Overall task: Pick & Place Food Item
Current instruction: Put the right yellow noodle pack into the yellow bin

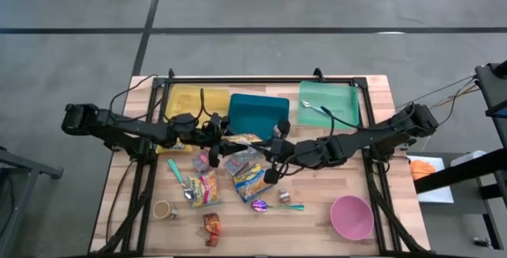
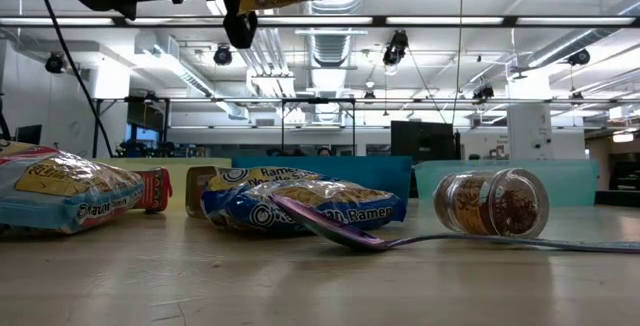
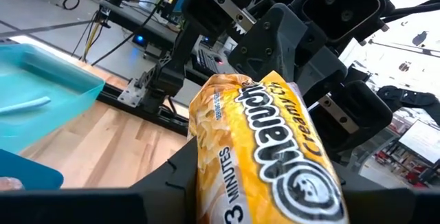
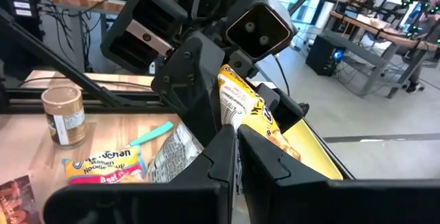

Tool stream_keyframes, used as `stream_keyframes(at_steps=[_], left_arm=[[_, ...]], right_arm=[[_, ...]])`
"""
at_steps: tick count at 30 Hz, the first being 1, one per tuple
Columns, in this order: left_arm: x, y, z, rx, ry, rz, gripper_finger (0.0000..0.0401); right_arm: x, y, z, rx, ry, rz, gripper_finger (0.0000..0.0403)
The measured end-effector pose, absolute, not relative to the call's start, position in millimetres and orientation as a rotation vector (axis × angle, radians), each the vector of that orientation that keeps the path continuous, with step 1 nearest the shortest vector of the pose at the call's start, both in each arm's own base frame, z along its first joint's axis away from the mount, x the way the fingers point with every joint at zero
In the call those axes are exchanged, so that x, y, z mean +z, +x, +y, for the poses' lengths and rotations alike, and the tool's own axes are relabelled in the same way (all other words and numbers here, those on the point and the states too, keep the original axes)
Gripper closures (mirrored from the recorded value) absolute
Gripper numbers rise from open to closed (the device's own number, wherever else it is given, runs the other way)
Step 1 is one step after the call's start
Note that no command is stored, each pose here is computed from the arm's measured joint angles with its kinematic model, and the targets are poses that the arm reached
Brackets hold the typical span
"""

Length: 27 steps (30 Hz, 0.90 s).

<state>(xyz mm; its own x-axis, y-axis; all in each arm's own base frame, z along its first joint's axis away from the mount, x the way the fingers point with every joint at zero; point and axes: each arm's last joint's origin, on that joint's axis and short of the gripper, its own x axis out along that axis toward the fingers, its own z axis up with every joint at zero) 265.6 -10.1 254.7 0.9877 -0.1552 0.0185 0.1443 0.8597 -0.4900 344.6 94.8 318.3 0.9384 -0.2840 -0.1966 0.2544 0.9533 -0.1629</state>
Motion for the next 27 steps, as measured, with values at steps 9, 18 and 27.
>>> stream_keyframes(at_steps=[9, 18, 27], left_arm=[[254, 265, -10, -0.151, -0.527, 0.037, 0.0255], [255, 264, -10, -0.15, -0.526, 0.042, 0.0259], [255, 260, -7, -0.119, -0.556, 0.077, 0.0259]], right_arm=[[316, 344, 95, -0.27, -0.159, 0.258, 0.0343], [324, 345, 95, -0.268, -0.18, 0.246, 0.0199], [342, 344, 93, -0.321, -0.208, 0.262, 0.013]])
